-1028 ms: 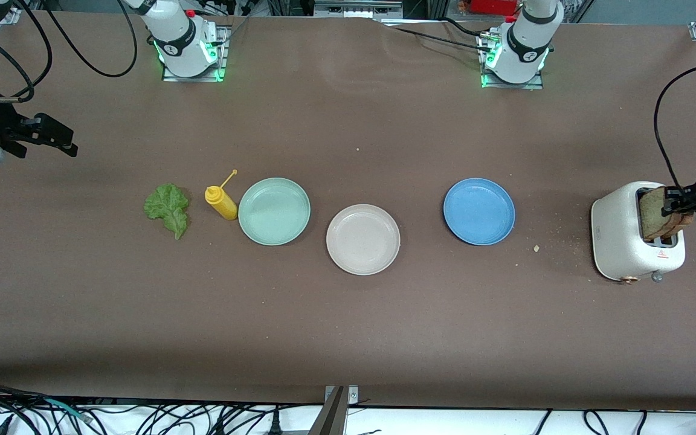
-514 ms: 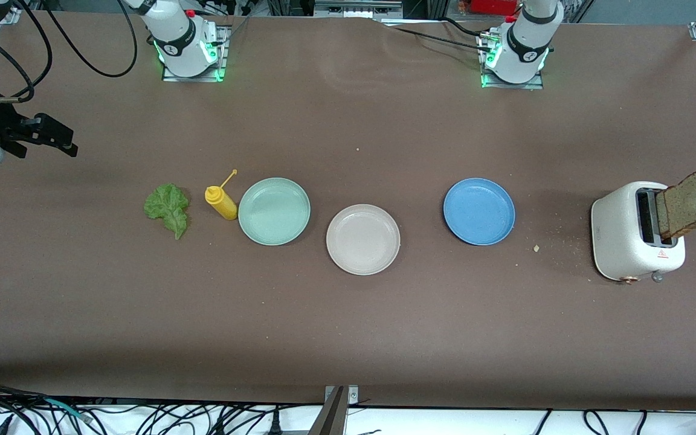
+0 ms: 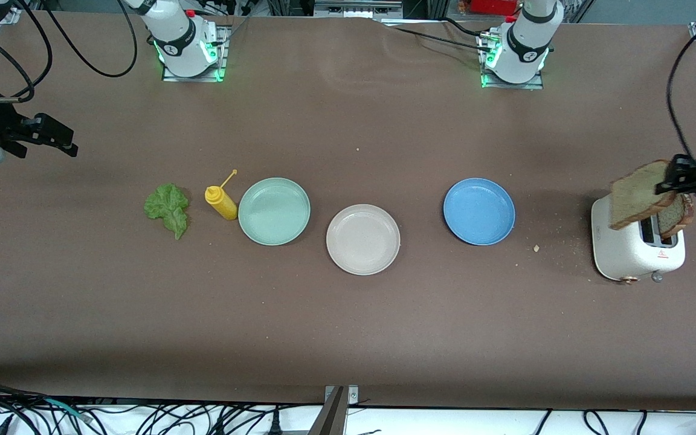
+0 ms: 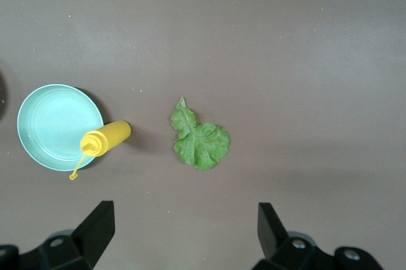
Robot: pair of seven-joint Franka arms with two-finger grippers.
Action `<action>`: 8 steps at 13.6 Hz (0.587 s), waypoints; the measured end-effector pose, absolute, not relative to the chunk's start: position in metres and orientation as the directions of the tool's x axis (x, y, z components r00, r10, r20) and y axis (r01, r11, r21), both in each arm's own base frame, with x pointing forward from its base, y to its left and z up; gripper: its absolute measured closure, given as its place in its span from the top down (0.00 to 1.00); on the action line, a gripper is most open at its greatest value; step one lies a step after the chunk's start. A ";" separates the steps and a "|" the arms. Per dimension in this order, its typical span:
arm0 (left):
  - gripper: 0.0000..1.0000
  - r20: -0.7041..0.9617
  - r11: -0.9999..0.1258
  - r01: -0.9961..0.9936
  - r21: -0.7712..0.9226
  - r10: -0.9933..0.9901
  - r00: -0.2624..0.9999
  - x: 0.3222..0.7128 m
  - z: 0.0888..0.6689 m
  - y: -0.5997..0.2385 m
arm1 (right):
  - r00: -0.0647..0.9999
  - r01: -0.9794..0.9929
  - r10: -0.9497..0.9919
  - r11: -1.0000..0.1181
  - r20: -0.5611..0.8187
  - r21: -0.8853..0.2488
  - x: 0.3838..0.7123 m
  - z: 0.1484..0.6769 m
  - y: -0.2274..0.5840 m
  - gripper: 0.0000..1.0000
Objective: Make sandwich in beige plate with both arms
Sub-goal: 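Lift the toast slice out of the toaster with the left gripper, then carry the toast over the beige plate and lower it with the left gripper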
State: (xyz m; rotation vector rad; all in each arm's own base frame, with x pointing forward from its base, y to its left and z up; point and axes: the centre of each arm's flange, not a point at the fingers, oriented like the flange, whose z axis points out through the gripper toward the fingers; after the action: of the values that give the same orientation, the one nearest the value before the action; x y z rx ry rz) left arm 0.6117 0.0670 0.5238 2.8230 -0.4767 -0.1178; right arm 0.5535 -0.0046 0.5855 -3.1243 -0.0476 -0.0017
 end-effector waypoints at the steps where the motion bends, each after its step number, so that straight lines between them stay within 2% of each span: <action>1: 0.09 -0.049 -0.894 -0.316 0.317 -0.348 0.936 0.619 0.509 0.040 | 1.000 0.031 0.031 -0.999 0.001 -0.017 0.553 0.585 -0.005 1.00; 5: 0.09 -0.156 -0.866 -0.327 0.379 -0.408 0.899 0.630 0.451 -0.081 | 1.000 0.030 0.030 -0.999 -0.001 -0.017 0.553 0.585 -0.005 1.00; 8: 0.09 -0.272 -0.879 -0.173 0.444 -0.316 0.909 0.624 0.416 -0.160 | 1.000 0.030 0.031 -0.999 -0.002 -0.018 0.553 0.584 -0.004 1.00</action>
State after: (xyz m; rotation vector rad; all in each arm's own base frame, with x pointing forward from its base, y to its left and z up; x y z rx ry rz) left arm 0.6235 -0.1604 0.4162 2.6539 -0.3562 -0.4741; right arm 0.5534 -0.0045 0.5843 -3.1237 -0.0477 0.0028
